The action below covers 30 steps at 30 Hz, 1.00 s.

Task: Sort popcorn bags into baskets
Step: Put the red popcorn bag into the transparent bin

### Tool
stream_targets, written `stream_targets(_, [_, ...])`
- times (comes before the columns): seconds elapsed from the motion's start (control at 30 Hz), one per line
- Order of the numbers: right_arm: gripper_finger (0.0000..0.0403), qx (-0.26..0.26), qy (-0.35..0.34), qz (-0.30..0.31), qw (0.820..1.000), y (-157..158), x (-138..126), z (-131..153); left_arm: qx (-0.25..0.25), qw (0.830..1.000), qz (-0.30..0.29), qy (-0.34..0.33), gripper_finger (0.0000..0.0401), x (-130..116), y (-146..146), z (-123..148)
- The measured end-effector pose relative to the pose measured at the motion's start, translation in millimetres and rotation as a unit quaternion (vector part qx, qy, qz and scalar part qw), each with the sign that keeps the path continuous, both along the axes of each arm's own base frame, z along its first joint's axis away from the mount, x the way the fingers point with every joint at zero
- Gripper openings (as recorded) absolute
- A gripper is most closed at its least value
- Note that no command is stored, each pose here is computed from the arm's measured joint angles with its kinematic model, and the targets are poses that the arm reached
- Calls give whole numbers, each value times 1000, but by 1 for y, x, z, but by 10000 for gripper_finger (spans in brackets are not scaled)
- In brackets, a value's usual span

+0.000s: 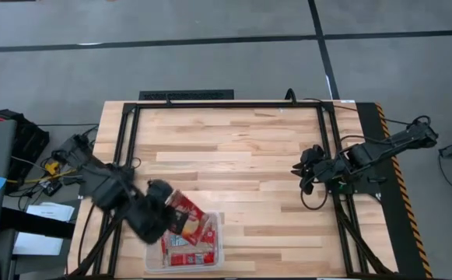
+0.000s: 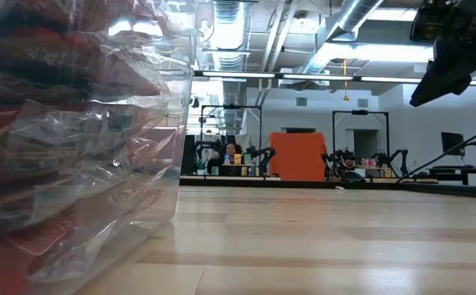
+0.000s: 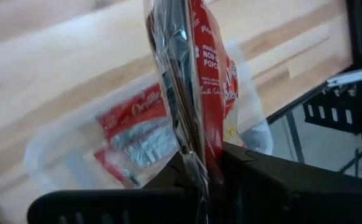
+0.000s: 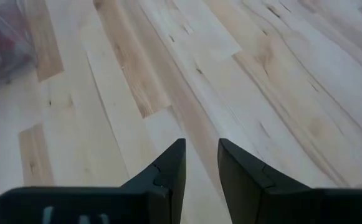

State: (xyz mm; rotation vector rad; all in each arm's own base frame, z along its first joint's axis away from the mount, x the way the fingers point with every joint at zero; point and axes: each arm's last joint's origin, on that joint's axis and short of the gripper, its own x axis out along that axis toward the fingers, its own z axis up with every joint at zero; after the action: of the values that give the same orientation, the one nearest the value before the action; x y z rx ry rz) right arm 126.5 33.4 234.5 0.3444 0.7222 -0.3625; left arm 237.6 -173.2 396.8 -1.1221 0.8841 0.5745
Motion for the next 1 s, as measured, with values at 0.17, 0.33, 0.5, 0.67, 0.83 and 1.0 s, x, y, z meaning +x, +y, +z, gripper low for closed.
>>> stream_targets(0.17, [118,-5,2,4,1000,0,0,0,-15,998,65,-14,10,-8,-19,-9])
stream_targets(0.33, [118,-7,3,6,1000,0,0,0,-40,994,97,-6,10,-7,-42,-23])
stream_targets(0.5, [118,-10,4,8,1000,0,0,0,-72,991,108,-18,11,10,-65,-40])
stream_targets(0.67, [118,-10,6,9,1000,0,0,0,-73,991,113,-19,11,24,-74,-54])
stream_targets(0.83, [118,-14,17,9,1000,-1,-2,-2,-52,989,137,-5,11,27,-67,-59])
stream_targets(1.0, [118,-16,22,9,1000,-1,-3,-2,-61,988,141,-8,18,31,-67,-60])
